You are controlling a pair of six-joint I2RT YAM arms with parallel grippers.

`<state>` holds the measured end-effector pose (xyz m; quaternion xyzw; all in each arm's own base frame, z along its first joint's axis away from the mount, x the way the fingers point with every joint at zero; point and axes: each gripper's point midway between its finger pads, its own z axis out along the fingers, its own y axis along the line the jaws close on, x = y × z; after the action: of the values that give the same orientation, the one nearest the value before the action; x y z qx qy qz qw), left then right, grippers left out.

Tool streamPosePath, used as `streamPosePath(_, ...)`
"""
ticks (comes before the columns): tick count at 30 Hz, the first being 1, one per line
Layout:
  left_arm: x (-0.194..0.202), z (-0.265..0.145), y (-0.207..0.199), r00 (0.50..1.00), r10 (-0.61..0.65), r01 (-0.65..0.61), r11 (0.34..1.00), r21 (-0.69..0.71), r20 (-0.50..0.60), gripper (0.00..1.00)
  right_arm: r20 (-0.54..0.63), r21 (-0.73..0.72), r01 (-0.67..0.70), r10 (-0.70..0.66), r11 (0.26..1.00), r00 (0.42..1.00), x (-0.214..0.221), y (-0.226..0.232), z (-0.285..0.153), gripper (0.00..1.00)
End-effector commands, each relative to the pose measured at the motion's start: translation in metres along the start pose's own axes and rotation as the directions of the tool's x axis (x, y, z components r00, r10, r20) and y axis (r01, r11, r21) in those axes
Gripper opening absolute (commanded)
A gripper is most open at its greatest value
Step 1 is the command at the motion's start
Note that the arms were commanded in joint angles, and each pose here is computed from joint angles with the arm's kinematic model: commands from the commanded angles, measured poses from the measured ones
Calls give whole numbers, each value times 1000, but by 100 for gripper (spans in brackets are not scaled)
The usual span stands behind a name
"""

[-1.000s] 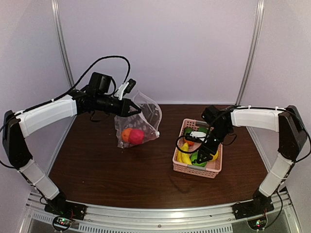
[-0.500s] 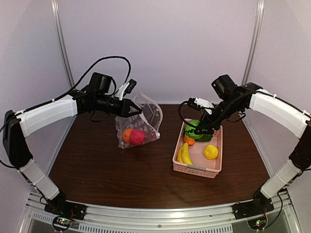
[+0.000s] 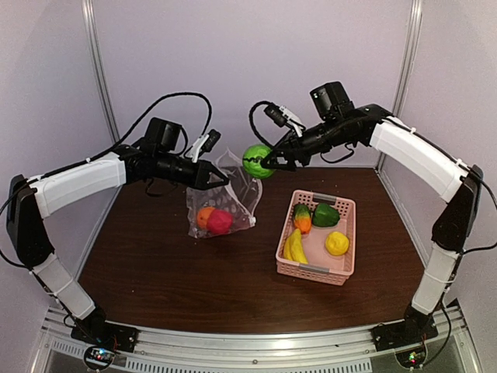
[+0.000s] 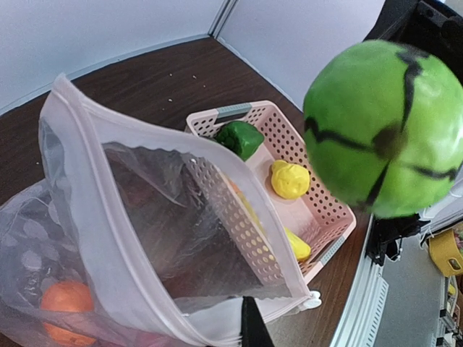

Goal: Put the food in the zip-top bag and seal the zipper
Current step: Place the fake fruit in the zipper food storage bag, then adjust the zipper food storage bag at the center of the board.

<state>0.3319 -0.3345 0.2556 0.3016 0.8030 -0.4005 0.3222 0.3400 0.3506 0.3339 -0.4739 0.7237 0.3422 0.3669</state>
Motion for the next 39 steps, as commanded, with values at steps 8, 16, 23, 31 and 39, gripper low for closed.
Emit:
streamPosePath(8, -13, -5, -8, 998, 40, -42, 999, 36, 47, 0, -29, 44, -129, 130, 991, 991, 2, -13, 50, 62)
streamPosePath(16, -13, -5, -10, 998, 42, -45, 998, 45, 50, 0, -45, 107, -125, 131, 986, 990, 4, -23, 59, 75)
streamPosePath(23, -12, -3, -8, 998, 45, -47, 998, 38, 50, 0, -84, 101, -83, 92, 991, 992, 6, -7, 71, 89)
streamPosePath(31, -14, -5, -6, 997, 49, -50, 999, 16, 59, 0, -92, 284, 22, 5, 959, 996, -6, -28, 25, 92)
streamPosePath(39, -28, -24, -18, 988, 108, -110, 994, 5, 112, 0, -144, 450, 14, 56, 893, 988, 64, -69, -57, 92)
